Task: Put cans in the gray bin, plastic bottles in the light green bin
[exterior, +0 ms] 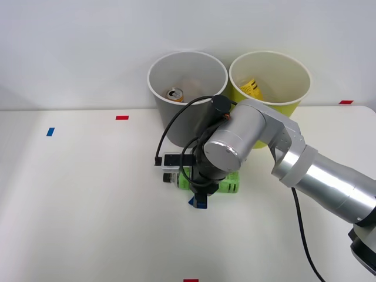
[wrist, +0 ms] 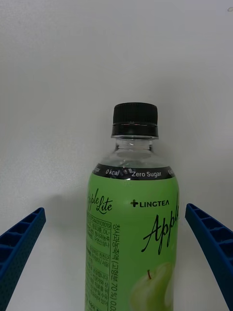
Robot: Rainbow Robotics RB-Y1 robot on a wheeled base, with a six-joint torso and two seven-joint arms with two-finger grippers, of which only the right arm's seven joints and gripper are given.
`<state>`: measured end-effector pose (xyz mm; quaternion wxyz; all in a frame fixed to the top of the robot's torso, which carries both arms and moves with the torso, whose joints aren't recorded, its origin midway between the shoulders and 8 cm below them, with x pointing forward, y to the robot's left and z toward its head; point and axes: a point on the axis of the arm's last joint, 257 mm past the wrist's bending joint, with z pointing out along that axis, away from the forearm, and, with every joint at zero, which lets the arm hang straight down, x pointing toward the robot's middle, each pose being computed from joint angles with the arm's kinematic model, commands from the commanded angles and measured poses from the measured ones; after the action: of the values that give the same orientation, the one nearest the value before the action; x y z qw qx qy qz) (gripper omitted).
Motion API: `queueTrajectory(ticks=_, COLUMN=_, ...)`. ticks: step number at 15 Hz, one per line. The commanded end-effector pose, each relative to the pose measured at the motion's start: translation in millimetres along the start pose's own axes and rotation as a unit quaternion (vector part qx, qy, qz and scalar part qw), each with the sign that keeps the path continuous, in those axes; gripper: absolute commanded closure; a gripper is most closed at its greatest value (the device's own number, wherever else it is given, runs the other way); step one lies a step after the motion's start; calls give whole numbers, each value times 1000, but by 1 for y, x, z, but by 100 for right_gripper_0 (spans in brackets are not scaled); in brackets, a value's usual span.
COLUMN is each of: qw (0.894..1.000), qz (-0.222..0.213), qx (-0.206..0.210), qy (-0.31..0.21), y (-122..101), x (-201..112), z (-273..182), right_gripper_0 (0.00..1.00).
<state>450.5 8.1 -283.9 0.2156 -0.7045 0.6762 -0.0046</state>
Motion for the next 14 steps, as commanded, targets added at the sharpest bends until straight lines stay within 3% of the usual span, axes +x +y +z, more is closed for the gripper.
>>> queueTrajectory(ticks=1, qw=1000, qz=3, qx=0, qy=2, y=-1, x=-2, z=8, right_gripper_0=0)
queueTrajectory(ticks=14, qw=999, qz=14, qx=35, qy=3, y=-23, x=-1, z=24, right_gripper_0=0)
